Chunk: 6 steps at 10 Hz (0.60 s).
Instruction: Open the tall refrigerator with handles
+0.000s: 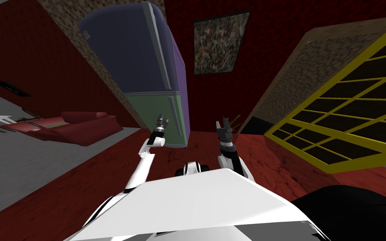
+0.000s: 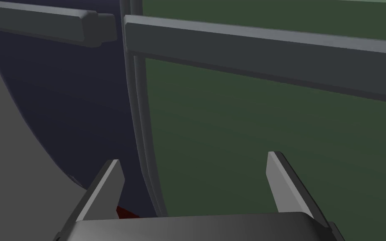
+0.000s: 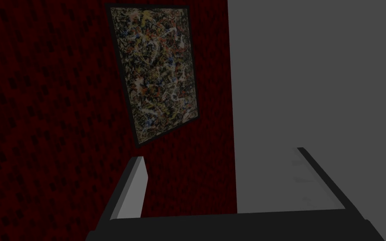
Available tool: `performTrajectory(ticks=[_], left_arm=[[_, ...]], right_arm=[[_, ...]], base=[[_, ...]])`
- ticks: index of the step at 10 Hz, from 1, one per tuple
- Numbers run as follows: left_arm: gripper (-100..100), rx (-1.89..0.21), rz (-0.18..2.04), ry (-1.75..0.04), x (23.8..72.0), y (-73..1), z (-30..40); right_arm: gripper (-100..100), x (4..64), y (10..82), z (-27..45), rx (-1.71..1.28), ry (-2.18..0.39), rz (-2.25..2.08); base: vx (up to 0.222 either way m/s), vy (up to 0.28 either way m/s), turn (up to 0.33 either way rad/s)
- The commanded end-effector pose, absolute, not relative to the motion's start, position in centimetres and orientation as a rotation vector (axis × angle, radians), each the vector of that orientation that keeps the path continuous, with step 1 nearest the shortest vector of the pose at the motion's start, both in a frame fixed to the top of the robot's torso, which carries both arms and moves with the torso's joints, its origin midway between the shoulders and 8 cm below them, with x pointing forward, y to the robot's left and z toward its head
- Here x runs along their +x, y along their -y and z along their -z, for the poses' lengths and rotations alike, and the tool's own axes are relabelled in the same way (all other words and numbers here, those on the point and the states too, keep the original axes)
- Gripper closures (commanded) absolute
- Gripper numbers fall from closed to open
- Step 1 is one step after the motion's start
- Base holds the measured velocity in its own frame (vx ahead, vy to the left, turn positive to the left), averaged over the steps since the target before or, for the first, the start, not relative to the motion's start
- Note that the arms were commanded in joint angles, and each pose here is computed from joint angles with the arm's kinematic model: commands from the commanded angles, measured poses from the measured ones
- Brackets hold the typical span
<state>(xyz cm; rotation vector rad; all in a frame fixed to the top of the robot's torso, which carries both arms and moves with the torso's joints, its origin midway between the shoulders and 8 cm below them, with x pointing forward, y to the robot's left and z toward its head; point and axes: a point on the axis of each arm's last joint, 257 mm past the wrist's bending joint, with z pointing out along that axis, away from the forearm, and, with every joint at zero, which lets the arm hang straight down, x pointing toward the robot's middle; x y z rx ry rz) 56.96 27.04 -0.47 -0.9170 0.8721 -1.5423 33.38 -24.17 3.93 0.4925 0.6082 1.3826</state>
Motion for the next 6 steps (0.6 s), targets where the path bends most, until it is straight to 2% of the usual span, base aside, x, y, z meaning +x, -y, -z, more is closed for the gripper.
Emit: performTrajectory(ticks=[1, 6], left_arm=[[-100, -0.964, 1.562, -0.880, 59.4, -27.0, 0.0], [-100, -1.015, 1.597, -0.881, 62.8, -26.8, -2.1]], right_arm=[[0, 33.4, 24.2, -3.9, 0.492, -0.608, -1.383], [0, 33.4, 24.2, -3.9, 0.493, -0.608, -1.383]], base=[[-0.009, -0.034, -0.006], [-0.007, -0.032, -0.002]])
